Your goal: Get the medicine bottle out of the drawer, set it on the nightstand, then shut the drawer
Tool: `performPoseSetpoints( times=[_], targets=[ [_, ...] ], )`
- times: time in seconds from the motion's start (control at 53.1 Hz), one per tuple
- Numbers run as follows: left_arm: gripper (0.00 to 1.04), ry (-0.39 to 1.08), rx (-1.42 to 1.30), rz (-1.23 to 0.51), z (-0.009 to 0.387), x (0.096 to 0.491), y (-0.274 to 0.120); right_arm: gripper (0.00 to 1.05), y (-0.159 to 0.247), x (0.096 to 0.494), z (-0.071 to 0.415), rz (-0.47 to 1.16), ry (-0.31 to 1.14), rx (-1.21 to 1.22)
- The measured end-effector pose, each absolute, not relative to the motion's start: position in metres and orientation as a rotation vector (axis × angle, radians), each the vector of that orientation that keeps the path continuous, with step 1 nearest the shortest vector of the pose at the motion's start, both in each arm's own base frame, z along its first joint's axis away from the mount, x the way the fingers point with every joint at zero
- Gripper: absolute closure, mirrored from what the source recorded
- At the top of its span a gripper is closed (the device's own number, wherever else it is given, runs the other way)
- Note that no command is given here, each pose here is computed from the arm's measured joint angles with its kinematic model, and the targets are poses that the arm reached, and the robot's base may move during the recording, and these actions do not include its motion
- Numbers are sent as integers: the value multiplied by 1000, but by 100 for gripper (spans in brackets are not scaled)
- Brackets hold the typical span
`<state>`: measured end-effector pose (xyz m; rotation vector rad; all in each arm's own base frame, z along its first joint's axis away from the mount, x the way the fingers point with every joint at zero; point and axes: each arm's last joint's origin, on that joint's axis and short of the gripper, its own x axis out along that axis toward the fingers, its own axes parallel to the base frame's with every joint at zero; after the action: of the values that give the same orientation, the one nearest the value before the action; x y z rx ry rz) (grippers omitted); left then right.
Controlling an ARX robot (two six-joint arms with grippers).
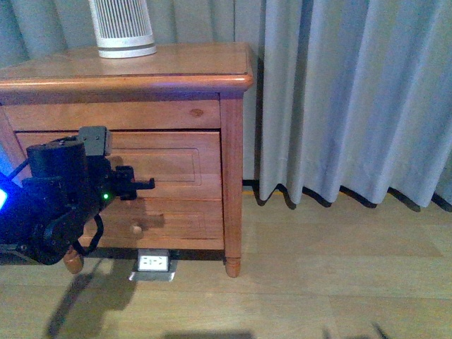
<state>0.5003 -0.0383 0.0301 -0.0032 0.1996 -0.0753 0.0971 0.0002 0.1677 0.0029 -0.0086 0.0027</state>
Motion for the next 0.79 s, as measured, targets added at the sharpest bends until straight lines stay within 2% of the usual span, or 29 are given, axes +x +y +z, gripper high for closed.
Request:
performPoseSetpoints(
  times=[0.188,0.659,0.791],
  targets=[
    [79,179,-17,-74,30,483,-38,7,0,97,168,3,-9,3],
    [80,267,33,-47,25,355,-38,7,0,97,168,3,-9,3],
    [80,292,55,-37,26,330,-40,7,0,97,168,3,-9,3]
  ],
)
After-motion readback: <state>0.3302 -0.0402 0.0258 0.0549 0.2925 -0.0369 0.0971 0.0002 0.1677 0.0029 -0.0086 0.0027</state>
